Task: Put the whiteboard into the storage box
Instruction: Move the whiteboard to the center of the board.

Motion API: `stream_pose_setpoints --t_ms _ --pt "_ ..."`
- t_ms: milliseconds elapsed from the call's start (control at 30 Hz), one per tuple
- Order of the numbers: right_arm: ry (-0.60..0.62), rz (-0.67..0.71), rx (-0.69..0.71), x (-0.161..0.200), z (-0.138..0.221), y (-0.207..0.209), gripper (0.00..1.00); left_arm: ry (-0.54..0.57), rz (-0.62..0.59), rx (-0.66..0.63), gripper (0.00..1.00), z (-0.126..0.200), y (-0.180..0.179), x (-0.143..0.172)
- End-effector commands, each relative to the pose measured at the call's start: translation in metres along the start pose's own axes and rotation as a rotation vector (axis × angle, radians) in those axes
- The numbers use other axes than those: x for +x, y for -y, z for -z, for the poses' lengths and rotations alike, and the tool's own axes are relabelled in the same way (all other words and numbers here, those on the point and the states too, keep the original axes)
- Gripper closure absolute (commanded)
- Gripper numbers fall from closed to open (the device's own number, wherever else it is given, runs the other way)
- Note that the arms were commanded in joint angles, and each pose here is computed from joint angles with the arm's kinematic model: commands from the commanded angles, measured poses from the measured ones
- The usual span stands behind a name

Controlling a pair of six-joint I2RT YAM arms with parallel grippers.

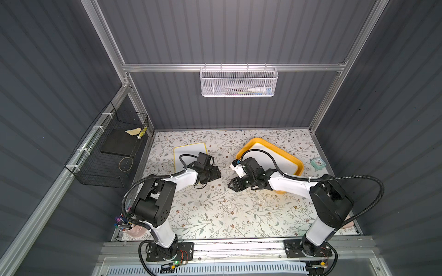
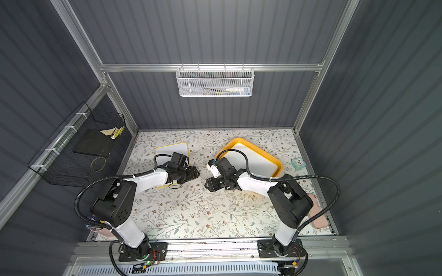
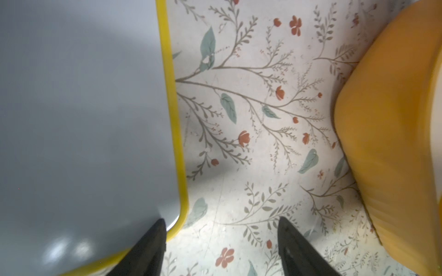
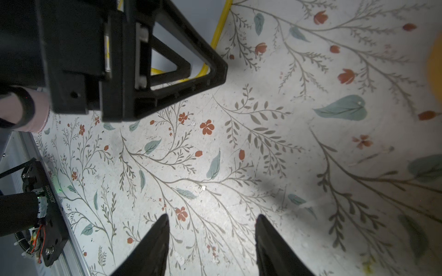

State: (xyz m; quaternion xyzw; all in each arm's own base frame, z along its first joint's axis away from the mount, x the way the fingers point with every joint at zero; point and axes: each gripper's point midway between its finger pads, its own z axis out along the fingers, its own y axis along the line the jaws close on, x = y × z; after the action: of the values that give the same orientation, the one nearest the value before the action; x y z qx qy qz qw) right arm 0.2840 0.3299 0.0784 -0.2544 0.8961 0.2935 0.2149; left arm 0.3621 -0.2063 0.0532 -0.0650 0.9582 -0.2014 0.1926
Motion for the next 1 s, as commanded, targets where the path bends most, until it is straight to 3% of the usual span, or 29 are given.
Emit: stream_pose_setpoints --t_ms 0,100,300,633,967 --pt "-0.008 -0.009 -0.045 0.002 0.000 -0.007 0.42 -0.014 -0.112 -0.158 0.26 0.018 -0.014 -0.026" --pt "0.002 -0.007 -0.043 0.002 0.003 -0.007 0.42 0.028 -0.165 -0.229 0.25 0.025 -0.022 -0.070" --pt "0.006 -0.007 -0.044 0.002 0.003 -0.007 0.41 0.053 -0.129 -0.315 0.24 0.016 -0.066 -0.146" --pt "0.023 -0.004 -0.044 0.000 0.006 -0.008 0.41 0.019 -0.092 -0.324 0.24 -0.024 -0.100 -0.195" --pt "0.035 -0.004 -0.054 -0.002 0.010 -0.012 0.41 0.095 -0.070 -0.350 0.23 -0.022 -0.131 -0.241"
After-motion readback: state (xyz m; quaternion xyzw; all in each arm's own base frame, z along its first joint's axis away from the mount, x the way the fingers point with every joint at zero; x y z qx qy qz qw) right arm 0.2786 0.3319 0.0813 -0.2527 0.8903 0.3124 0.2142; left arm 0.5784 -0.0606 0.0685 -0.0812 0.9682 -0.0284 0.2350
